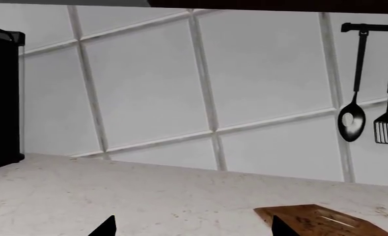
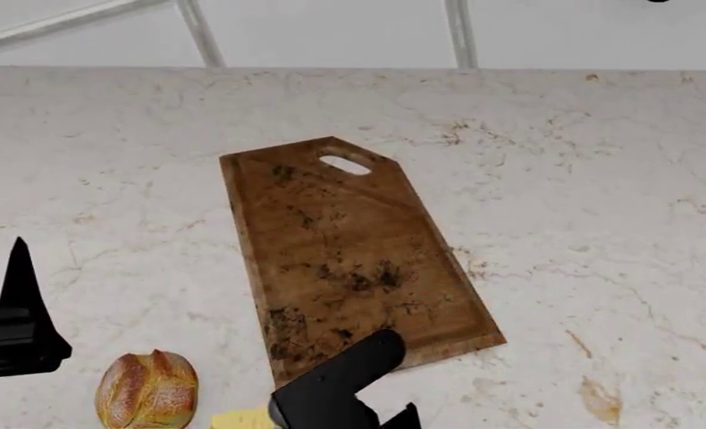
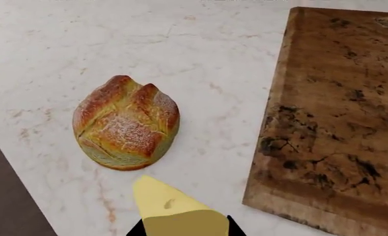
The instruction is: Place the bread and cheese on the cutting board.
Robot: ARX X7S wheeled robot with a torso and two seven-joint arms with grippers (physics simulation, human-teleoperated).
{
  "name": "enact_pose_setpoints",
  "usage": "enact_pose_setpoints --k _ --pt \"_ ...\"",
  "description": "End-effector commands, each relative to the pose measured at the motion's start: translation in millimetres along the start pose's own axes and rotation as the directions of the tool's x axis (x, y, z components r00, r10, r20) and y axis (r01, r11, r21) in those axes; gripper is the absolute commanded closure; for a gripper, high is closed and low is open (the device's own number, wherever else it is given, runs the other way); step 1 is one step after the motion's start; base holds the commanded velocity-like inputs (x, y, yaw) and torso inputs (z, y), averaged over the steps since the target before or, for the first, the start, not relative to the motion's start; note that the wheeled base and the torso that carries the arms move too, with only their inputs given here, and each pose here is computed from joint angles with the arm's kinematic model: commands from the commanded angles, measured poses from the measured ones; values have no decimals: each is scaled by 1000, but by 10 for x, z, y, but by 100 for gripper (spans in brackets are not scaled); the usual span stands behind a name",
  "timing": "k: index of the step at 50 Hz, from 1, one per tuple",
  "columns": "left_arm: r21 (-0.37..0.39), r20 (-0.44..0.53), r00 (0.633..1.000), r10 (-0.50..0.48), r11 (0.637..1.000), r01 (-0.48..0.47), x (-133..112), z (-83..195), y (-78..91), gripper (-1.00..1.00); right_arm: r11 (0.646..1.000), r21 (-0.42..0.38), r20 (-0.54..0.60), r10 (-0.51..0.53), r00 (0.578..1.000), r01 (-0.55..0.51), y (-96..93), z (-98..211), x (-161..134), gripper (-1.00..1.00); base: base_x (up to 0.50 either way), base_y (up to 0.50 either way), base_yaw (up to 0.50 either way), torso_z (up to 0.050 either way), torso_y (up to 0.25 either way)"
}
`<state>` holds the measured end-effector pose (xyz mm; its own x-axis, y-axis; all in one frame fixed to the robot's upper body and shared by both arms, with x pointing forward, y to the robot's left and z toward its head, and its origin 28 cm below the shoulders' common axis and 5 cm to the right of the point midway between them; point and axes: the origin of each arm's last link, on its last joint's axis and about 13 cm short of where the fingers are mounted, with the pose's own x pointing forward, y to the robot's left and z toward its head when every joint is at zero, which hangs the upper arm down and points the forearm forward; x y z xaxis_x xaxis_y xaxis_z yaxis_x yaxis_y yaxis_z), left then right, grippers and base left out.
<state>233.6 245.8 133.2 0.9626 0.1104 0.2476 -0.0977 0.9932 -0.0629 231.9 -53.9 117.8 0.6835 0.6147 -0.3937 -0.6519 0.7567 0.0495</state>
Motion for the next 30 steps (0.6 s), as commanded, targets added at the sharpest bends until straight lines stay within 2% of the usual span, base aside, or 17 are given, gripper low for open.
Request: enact_pose_setpoints --k 1,6,18,30 --pt "-1 0 1000 -3 1000 3 -3 3 -6 -100 1000 -14 -52 20 998 -21 43 -104 30 100 0 0 0 0 0" --pt "-4 -1 1000 0 1000 0 1 1 -1 -100 998 -57 -21 -2 1000 1 96 -16 -87 100 0 1 1 0 0" --pt "-6 -2 1000 1 1000 -1 6 1 3 -100 993 -114 68 -31 997 39 62 324 -226 100 0 0 0 0 0" --pt "-5 4 1000 2 1000 -2 2 20 7 -100 980 -117 127 -143 982 158 -205 700 -263 100 0 0 0 0 0"
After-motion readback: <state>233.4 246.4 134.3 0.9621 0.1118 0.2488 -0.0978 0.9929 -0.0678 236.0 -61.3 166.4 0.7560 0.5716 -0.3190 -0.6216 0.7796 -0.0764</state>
